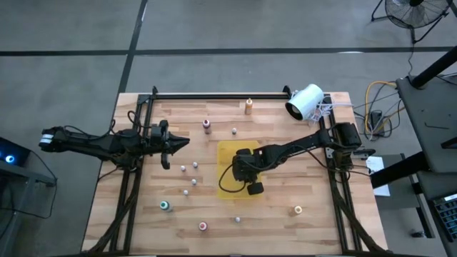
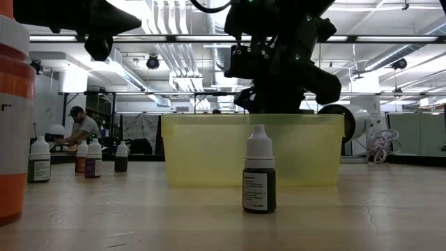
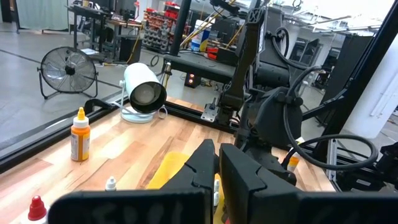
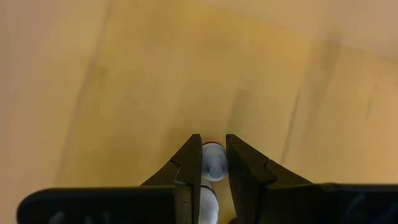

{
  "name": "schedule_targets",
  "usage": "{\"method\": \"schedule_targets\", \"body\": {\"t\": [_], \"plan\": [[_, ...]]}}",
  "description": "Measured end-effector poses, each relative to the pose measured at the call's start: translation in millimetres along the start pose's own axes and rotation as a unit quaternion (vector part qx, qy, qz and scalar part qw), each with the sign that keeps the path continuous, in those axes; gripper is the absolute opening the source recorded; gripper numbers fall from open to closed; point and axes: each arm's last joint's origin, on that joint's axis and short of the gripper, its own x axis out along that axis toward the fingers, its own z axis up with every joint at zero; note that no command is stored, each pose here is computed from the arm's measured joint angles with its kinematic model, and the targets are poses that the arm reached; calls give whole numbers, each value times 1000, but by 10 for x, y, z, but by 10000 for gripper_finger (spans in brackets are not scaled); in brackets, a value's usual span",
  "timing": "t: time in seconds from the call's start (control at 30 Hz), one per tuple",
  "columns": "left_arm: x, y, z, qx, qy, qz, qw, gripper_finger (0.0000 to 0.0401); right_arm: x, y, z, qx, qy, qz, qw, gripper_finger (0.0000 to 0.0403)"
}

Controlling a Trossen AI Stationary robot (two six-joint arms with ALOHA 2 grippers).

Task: Pick & Place food coloring
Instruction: Put the small red food coloring bottle into the yellow bin, then put the bottom small red food coloring bottle into the yellow bin

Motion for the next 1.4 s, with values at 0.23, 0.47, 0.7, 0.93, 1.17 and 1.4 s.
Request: {"method": "schedule_targets", "body": {"t": [0.23,0.47,0.7,0.93,1.17,1.4], "plan": [[0,0,1,0,0,0,1000,0,0,0,1,0,-1,0,1000,53],[0,0,0,0,0,0,1000,0,0,0,1,0,-1,0,1000,89],[0,0,1,0,0,0,1000,0,-19,-3,28,0,-6,-1,1000,113],[0,0,1,0,0,0,1000,0,-119,-9,101,0,-21,-3,1000,125],[0,0,-1,0,0,0,1000,0,-376,89,285,-10,-66,-2,998,130],[0,0,1,0,0,0,1000,0,-675,452,404,-33,-112,20,993,128]]}}
